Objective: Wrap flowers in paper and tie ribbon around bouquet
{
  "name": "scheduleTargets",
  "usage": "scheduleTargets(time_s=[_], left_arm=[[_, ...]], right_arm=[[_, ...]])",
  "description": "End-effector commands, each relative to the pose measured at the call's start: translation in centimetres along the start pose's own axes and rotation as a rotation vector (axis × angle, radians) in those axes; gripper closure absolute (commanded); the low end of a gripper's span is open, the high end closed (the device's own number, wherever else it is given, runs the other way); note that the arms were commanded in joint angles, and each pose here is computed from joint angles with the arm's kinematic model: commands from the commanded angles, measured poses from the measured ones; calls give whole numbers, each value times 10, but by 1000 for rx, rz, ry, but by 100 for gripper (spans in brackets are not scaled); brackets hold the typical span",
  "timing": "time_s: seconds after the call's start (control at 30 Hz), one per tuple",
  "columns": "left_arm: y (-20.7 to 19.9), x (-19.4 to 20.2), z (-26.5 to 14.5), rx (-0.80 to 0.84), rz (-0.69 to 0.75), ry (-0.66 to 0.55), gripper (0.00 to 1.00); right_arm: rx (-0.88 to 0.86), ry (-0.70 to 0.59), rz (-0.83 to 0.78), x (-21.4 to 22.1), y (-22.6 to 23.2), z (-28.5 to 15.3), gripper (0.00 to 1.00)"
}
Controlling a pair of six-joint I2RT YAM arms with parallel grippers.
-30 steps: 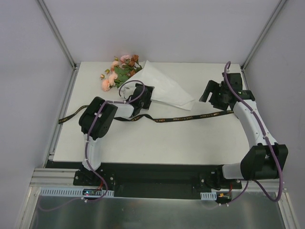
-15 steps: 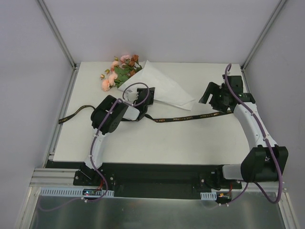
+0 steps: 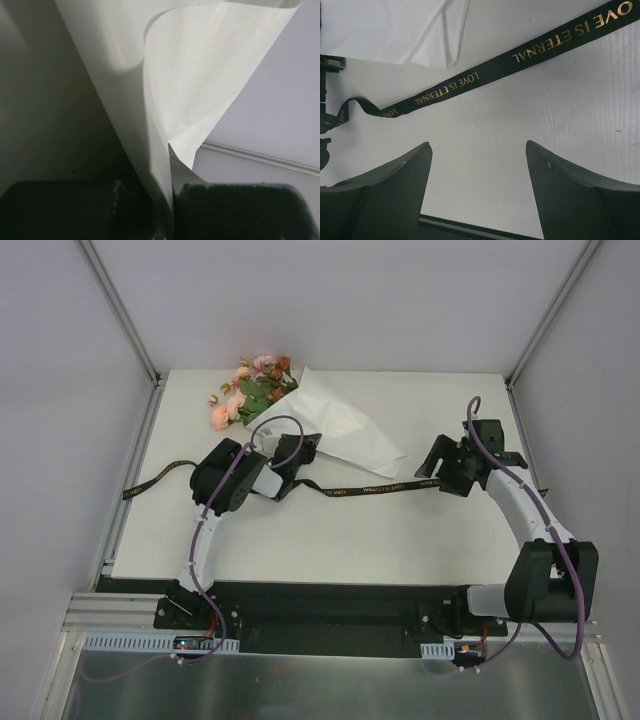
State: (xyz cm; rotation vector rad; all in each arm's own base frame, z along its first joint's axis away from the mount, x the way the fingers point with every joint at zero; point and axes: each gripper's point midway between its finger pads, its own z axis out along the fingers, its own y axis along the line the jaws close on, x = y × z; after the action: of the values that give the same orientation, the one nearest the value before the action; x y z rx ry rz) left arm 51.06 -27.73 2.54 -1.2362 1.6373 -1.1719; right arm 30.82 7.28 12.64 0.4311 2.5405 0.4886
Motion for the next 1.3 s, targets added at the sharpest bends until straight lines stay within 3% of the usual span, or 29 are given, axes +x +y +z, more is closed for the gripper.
scheduleTargets(time_s=[0.0, 0.1, 0.17, 0.4, 0.57, 0.97, 1.27], left_arm=[[-63, 1, -23, 171, -53, 138, 100], [-71, -11, -27, 181, -121, 184, 100], [-74, -7, -32, 177, -154, 276, 100], [-76, 2, -66, 156, -120, 494, 100], [-57, 9, -97, 116, -35, 662, 100], [-17, 23, -155, 42, 145, 897, 100], [1, 16, -159, -77, 417, 950, 100]], right_arm=[[-62, 12, 68, -3, 3, 14, 22], [-39, 35, 108, -2, -5, 24, 25], [-32, 48, 134, 0, -8, 33, 28], [-9, 104, 252, 1, -21, 68, 35], [-13, 97, 288, -14, -34, 71, 37], [30, 84, 244, -15, -43, 63, 37], [38, 63, 223, -22, -41, 52, 37]])
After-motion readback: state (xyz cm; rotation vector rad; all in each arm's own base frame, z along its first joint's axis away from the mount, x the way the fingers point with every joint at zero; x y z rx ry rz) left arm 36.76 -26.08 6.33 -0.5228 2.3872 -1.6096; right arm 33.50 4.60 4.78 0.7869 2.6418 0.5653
